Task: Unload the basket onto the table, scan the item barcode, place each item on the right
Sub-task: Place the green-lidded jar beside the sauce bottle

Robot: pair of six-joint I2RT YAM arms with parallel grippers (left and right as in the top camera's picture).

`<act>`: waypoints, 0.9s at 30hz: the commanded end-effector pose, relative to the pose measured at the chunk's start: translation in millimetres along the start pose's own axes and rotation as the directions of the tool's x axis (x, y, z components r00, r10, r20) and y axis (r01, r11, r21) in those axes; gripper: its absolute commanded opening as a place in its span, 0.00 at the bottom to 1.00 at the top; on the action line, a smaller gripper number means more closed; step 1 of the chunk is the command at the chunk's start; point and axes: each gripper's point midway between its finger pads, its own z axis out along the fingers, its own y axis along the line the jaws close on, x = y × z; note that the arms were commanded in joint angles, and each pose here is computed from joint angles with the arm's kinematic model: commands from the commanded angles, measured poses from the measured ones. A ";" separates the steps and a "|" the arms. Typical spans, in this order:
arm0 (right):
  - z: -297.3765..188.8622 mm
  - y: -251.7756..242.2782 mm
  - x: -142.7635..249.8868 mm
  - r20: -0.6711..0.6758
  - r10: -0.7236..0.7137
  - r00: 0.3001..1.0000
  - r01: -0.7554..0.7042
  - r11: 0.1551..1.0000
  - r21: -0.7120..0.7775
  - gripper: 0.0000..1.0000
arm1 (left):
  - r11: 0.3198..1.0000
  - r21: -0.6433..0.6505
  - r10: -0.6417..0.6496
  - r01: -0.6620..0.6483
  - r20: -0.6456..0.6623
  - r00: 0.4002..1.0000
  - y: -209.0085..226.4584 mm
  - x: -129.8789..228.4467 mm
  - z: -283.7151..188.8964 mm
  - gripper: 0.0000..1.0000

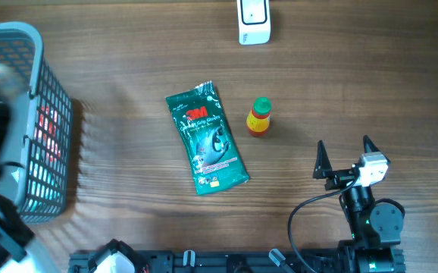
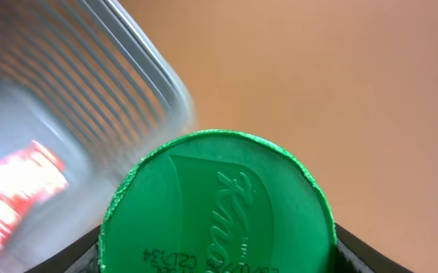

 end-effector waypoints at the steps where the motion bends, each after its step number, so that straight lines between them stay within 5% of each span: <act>1: -0.5 -0.5 -2.0 0.010 -0.011 1.000 0.011 1.000 0.003 1.00 | 0.974 0.221 0.101 -0.048 -0.233 0.967 -52.6 65.2 -18.8 0.67; 4: -0.5 -0.5 -2.0 0.010 -0.011 1.000 0.011 1.000 0.003 1.00 | 0.950 0.299 0.210 -0.088 -0.407 0.889 -69.5 120.2 -25.0 0.66; 12: -0.5 -0.5 -2.0 0.010 -0.011 1.000 0.011 1.000 0.003 1.00 | 0.890 0.358 0.449 -0.284 -0.576 0.683 -86.5 218.3 -12.6 0.65; 22: -0.5 -0.5 -2.1 0.010 -0.011 1.000 0.011 1.000 0.003 1.00 | 0.679 0.506 0.685 -0.532 -0.698 0.210 -86.6 423.3 17.1 0.65; 27: -0.5 -0.5 -2.0 0.010 -0.011 1.000 0.011 1.000 0.003 1.00 | 0.603 0.567 0.719 -0.561 -0.691 0.074 -70.3 503.2 30.7 0.65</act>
